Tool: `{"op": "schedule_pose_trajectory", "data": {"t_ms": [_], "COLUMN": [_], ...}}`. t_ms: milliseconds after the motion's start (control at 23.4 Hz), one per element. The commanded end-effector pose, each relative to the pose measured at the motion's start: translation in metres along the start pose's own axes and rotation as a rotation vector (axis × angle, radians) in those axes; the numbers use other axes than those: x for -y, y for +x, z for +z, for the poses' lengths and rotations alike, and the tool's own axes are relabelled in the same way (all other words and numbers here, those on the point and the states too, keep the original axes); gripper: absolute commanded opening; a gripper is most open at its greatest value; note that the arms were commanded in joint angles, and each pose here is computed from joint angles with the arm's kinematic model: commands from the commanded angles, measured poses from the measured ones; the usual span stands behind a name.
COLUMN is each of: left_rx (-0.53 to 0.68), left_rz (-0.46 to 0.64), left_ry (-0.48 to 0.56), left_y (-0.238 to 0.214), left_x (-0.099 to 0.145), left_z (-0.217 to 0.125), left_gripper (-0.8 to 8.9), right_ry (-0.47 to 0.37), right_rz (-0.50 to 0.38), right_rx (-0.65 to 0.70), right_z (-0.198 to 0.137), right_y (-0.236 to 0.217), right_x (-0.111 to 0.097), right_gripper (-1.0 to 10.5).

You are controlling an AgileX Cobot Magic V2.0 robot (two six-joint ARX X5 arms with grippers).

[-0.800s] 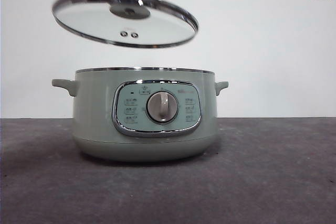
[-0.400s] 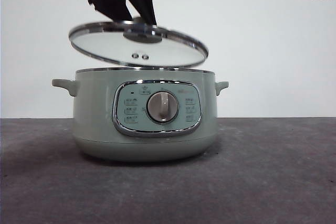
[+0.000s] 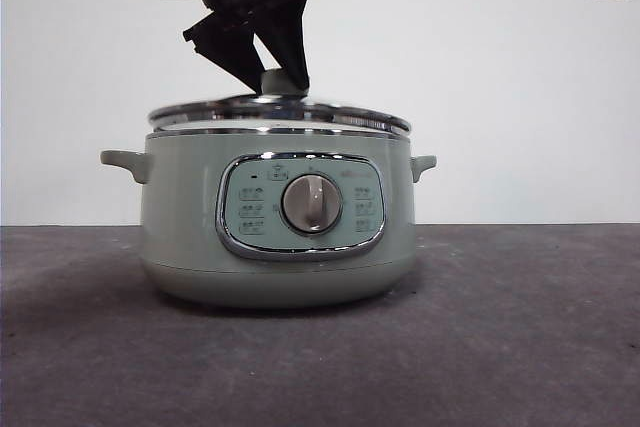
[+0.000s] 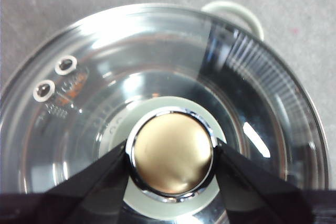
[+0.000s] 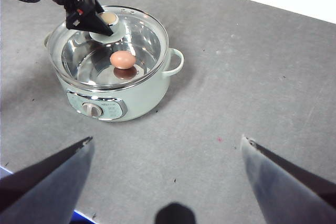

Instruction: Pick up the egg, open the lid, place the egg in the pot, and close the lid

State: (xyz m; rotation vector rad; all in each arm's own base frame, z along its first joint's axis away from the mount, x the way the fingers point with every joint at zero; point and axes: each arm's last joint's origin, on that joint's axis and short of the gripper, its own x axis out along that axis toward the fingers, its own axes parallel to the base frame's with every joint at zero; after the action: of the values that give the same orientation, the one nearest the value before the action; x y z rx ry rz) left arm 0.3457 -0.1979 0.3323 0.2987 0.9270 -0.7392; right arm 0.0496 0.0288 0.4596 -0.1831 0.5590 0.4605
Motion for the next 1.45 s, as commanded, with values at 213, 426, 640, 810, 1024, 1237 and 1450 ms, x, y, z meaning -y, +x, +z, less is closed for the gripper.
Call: {"op": "schedule_pose_trajectory", "data": {"t_ms": [213,426,640,810,1024,1237,1450], "left_rx": [-0.012,-0.044,-0.042,-0.040,-0.010,0.013,0.057], "left_rz": [-0.008,-0.011,-0.007,-0.005,0.001,0.006,-0.018], "left_ry": [-0.010,-0.018,-0.044,-0.047,-0.042,-0.046,-0.047], "left_y": [0.009,0.010,0.009,0.008,-0.007,-0.058,-0.137], "left_x": [0.000,0.000,-0.002,-0.003,-0.001,0.008,0.032], "left_z": [0.001,-0.002,-0.002,-0.002,-0.001,-0.010,-0.036], "left_gripper": [-0.08,-0.08,3.03,4.12,4.12,4.09,4.09], "right_ry": [0.006,0.008,0.008,0.008,0.011,0.011,0.011], "right_rz": [-0.036,-0.041,-0.041,-0.041,-0.041,-0.041,-0.021], "right_rx": [-0.029,-0.029,-0.029,-0.029,-0.029,-0.029,-0.033], "right_z": [-0.003,-0.003,-0.003,-0.003,-0.003,-0.003,-0.003], "right_y": [0.001,0.001,0.001,0.001,0.001,0.001,0.002], "right_x": [0.001,0.001,0.001,0.001,0.001,0.001,0.000], "right_gripper": [4.7,4.7,4.7,4.7,4.7,4.7,4.7]}}
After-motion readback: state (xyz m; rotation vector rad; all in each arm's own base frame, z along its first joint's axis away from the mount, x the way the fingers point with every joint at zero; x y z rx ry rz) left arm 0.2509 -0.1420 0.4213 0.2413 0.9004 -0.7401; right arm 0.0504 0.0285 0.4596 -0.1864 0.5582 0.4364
